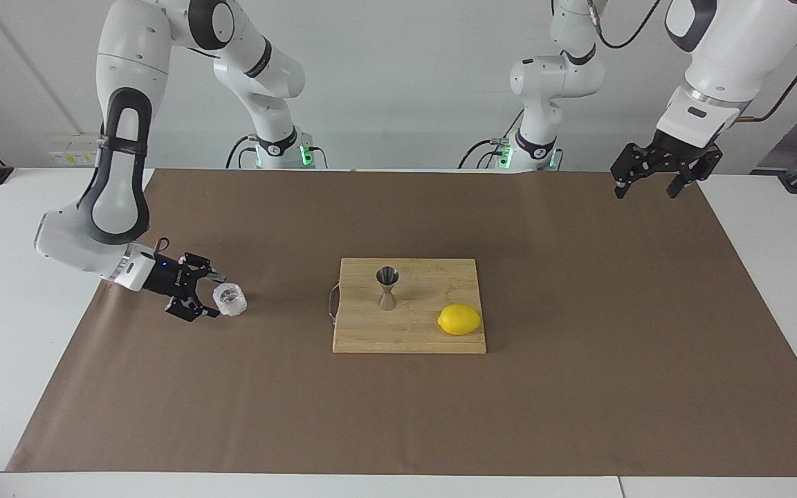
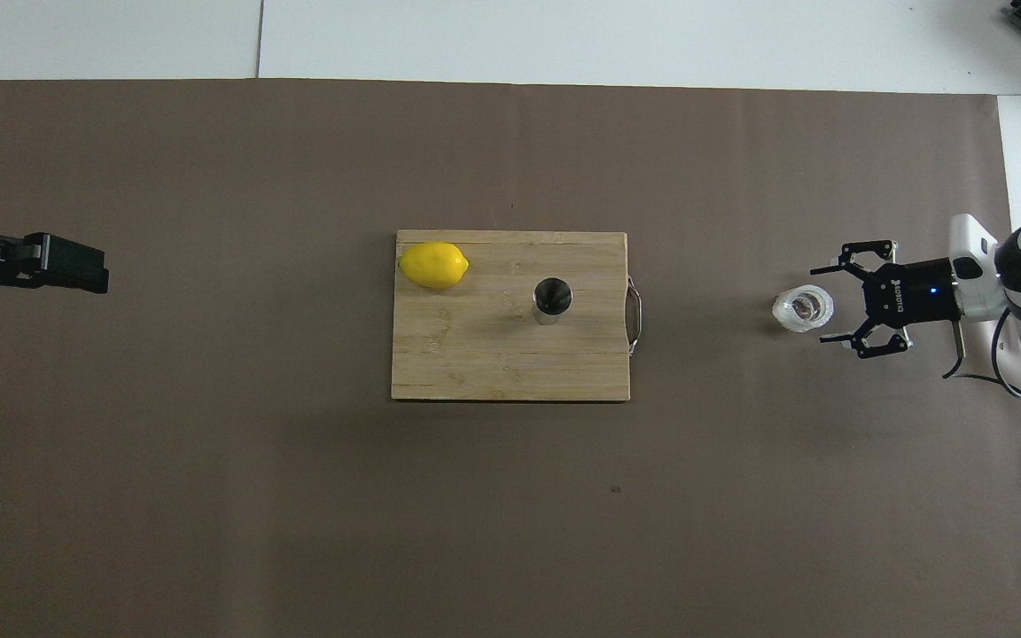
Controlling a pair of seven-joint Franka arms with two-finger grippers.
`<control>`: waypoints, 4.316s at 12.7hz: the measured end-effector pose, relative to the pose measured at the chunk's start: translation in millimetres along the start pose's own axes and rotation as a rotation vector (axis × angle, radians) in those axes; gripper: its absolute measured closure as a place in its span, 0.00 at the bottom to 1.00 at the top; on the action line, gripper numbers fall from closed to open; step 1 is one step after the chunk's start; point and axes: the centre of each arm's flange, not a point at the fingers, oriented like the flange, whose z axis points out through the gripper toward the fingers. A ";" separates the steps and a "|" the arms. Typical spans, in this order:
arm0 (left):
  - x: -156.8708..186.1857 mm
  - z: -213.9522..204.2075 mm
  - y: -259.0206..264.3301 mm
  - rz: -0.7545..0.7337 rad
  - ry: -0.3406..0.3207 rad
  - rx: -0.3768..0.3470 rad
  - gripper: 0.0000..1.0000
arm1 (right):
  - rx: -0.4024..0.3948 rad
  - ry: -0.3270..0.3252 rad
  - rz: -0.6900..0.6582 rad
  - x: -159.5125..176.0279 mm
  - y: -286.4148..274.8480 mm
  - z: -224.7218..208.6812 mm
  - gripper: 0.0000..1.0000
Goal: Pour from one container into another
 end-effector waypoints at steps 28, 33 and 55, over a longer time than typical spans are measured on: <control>-7.4 -2.9 -3.8 -0.009 -0.018 -0.018 0.00 | -0.039 0.040 0.041 6.8 -4.5 16.7 0.50; -7.5 -2.9 -3.8 -0.009 -0.019 -0.018 0.00 | -0.054 0.018 0.089 82.3 18.9 0.9 0.50; -7.7 -2.7 -3.8 -0.009 -0.021 -0.018 0.00 | 0.048 -0.348 0.066 310.7 62.9 98.8 0.50</control>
